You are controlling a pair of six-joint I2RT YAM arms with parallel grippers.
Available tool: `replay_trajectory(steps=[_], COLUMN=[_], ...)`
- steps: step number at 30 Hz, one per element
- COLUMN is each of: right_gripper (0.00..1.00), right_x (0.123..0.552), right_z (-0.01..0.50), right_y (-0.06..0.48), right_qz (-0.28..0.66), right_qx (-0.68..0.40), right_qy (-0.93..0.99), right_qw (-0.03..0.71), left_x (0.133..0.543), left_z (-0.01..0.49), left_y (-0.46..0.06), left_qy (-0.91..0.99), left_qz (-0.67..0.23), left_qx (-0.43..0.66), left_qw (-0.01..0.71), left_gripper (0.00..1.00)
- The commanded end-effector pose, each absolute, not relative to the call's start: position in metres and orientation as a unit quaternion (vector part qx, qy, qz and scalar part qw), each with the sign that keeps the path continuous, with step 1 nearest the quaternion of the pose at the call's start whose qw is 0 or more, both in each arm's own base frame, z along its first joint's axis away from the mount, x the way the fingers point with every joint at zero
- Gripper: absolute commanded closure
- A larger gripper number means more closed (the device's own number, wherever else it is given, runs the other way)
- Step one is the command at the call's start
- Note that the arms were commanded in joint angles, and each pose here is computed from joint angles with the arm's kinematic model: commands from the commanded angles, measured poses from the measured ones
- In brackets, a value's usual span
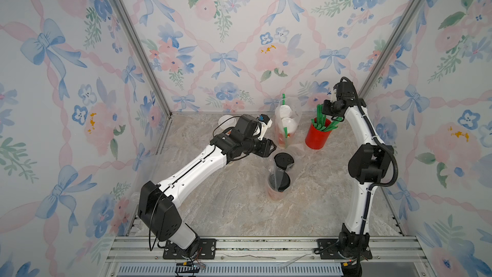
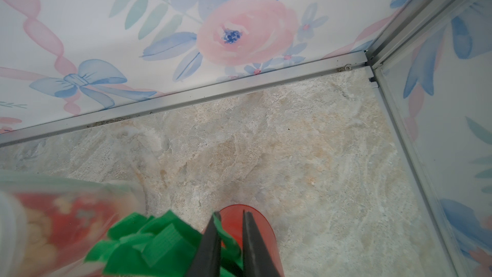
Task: Pack milk tea into plastic carrier bags
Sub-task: Pick up the straw from the container.
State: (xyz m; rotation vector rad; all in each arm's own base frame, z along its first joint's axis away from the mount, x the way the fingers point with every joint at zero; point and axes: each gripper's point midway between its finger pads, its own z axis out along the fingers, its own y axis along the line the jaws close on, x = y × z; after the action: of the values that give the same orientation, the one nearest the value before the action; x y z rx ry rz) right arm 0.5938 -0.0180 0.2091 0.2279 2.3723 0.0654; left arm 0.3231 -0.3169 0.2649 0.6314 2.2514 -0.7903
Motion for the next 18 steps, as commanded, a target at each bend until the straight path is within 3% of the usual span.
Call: replay_trajectory(steps=[1,9,18], right_gripper=[0.84,0.91,0.92], right_x=[0.597,0.585,0.556], right_z=[0.203,0.243,0.311], right_y=[-0.025,-0.019,-0.015], right_qz=[0.011,-0.026,-0.033], right_qx=[0.086,0.069,0.071], right_qy=[0.927,0.916,0.891], right_qw=[0.365,0.394,0.448], left_x=[0.326,0.325,0.326], left_z=[0.27,0.273,0.277], left_y=[-0.318,-0.317,-0.318], left_qy=[0.861,0.859,0.855], left_qz=[-0.309,-0.31,-0.309], left_qx=[0.235,0.236,0.244], left_qw=[0.328,0.332,0.339], left_gripper=[0.48,0.48,0.48])
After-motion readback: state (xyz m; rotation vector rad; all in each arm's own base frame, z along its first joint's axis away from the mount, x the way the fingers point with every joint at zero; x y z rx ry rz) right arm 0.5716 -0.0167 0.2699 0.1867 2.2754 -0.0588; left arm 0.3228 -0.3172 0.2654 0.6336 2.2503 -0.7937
